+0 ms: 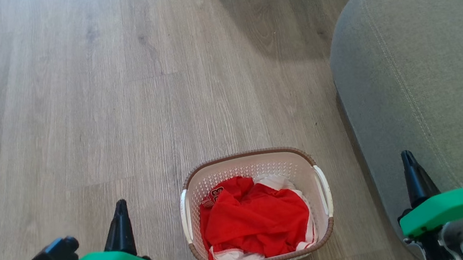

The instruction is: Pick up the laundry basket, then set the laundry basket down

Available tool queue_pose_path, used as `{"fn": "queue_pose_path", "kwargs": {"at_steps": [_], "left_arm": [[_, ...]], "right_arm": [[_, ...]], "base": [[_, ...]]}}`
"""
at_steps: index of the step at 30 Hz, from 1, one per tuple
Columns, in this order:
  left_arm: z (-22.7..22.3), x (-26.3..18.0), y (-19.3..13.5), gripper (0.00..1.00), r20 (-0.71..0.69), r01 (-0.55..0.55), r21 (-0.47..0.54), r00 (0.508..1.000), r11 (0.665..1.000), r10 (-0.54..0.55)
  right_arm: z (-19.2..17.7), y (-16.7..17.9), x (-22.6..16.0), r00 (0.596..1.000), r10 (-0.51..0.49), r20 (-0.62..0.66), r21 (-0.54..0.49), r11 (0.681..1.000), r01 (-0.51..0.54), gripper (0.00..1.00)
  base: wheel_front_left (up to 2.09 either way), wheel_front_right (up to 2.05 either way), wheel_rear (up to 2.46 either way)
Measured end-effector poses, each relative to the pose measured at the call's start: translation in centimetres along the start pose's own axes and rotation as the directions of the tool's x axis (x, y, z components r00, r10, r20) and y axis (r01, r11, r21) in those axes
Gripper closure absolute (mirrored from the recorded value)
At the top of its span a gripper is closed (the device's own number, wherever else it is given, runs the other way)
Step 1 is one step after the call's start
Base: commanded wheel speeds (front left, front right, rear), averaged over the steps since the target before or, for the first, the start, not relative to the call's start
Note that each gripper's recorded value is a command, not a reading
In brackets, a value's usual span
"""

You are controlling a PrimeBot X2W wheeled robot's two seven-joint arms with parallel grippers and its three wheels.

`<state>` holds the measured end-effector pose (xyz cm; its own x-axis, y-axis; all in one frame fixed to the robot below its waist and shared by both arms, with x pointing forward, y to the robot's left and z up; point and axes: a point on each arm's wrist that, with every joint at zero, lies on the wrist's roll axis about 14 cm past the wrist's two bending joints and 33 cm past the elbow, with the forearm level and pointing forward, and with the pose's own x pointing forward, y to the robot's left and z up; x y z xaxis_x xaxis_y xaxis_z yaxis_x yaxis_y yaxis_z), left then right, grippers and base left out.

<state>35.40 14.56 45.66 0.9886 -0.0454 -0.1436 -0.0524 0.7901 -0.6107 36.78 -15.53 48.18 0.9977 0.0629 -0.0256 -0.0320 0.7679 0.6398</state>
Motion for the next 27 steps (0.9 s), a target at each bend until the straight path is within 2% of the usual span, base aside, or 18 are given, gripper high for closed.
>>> {"fn": "queue_pose_path", "kwargs": {"at_steps": [14,27], "left_arm": [[0.4,0.4,0.5,1.00,-0.009,-0.016,-0.136,1.000,0.991,0.015],[0.6,0.4,1.2,1.00,-0.022,-0.035,-0.281,0.999,0.959,0.030]], "right_arm": [[0.3,-1.2,-0.1,0.999,-0.043,-0.006,0.127,0.991,0.043,1.00],[0.7,-1.7,0.1,0.998,-0.064,-0.008,0.267,0.961,0.064,1.00]], "base": [[0.00,0.00,0.00],[0.00,0.00,0.00]]}}
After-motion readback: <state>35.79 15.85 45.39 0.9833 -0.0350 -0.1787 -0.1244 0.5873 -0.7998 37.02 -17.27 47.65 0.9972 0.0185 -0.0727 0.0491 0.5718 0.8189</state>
